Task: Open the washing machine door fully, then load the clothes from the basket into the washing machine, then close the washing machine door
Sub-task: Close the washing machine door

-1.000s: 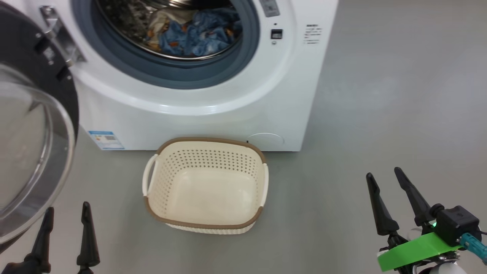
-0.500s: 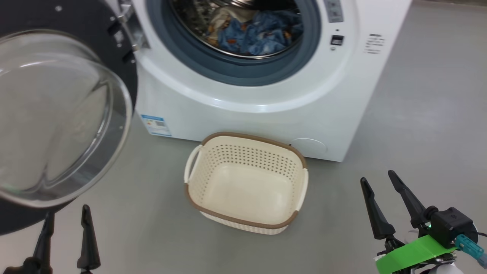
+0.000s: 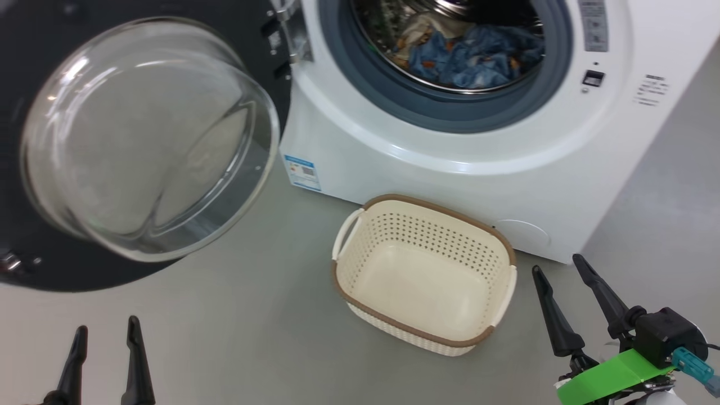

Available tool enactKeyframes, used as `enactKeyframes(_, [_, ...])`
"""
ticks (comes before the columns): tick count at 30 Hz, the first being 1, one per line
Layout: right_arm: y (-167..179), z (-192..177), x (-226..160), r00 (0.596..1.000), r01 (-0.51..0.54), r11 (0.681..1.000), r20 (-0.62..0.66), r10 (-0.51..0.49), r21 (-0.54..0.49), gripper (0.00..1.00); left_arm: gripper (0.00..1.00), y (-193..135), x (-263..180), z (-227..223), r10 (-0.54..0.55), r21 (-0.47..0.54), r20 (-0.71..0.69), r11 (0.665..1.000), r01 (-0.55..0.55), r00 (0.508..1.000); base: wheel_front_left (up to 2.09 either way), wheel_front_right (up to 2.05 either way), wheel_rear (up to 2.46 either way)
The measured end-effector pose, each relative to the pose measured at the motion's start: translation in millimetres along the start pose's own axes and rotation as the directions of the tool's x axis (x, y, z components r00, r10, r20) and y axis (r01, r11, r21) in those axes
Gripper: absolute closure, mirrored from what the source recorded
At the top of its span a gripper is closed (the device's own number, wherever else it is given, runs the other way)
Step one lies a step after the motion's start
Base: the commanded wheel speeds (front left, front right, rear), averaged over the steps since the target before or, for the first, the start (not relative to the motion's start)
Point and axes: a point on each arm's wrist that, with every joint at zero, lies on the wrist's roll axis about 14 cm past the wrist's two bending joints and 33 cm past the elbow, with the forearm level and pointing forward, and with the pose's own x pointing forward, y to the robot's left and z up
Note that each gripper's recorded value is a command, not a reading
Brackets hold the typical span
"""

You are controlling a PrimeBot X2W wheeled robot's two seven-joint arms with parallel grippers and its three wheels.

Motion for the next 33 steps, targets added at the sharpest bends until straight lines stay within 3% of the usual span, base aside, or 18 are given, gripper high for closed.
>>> enactKeyframes(11, [34.2, -6.6, 20.9, 0.993, -0.119, 0.993, -0.015, 0.119, 0.006, 0.00, 0.00, 36.0, -23.3, 10.4, 0.112, 0.000, 0.027, 0.994, -0.112, 0.993, 0.00, 0.00, 0.00])
enactKeyframes(27, [47.2, -11.3, 28.3, 0.986, -0.165, 0.986, -0.026, 0.166, 0.010, 0.00, 0.00, 53.0, -35.0, 17.2, 0.181, -0.021, 0.047, 0.983, -0.180, 0.982, 0.00, 0.00, 0.00])
enactKeyframes(28, [47.1, -11.6, 28.3, 0.986, -0.165, 0.986, -0.027, 0.165, 0.011, 0.00, 0.15, 53.3, -35.0, 17.3, 0.184, -0.031, 0.047, 0.983, -0.182, 0.982, 0.00, 0.00, 0.00])
enactKeyframes(29, [47.0, -11.9, 28.3, 0.986, -0.165, 0.986, -0.028, 0.165, 0.011, 0.00, 0.52, 54.0, -35.0, 17.6, 0.187, -0.041, 0.048, 0.982, -0.186, 0.981, 0.00, 0.00, 0.00])
enactKeyframes(30, [46.7, -12.3, 28.4, 0.986, -0.165, 0.986, -0.029, 0.165, 0.012, 0.00, 0.68, 54.9, -34.8, 18.9, 0.191, -0.052, 0.052, 0.981, -0.188, 0.980, 0.00, 0.00, 0.00])
enactKeyframes(31, [46.4, -12.8, 28.4, 0.986, -0.164, 0.986, -0.029, 0.164, 0.013, 0.00, 0.98, 55.2, -34.2, 21.0, 0.188, -0.061, 0.059, 0.981, -0.184, 0.980, 0.00, 0.00, 0.00])
enactKeyframes(33, [45.8, -13.4, 28.3, 0.986, -0.163, 0.987, -0.030, 0.163, 0.014, 0.00, 1.00, 56.3, -33.3, 23.6, 0.189, -0.070, 0.067, 0.980, -0.184, 0.980, 0.00, 0.00, 0.00])
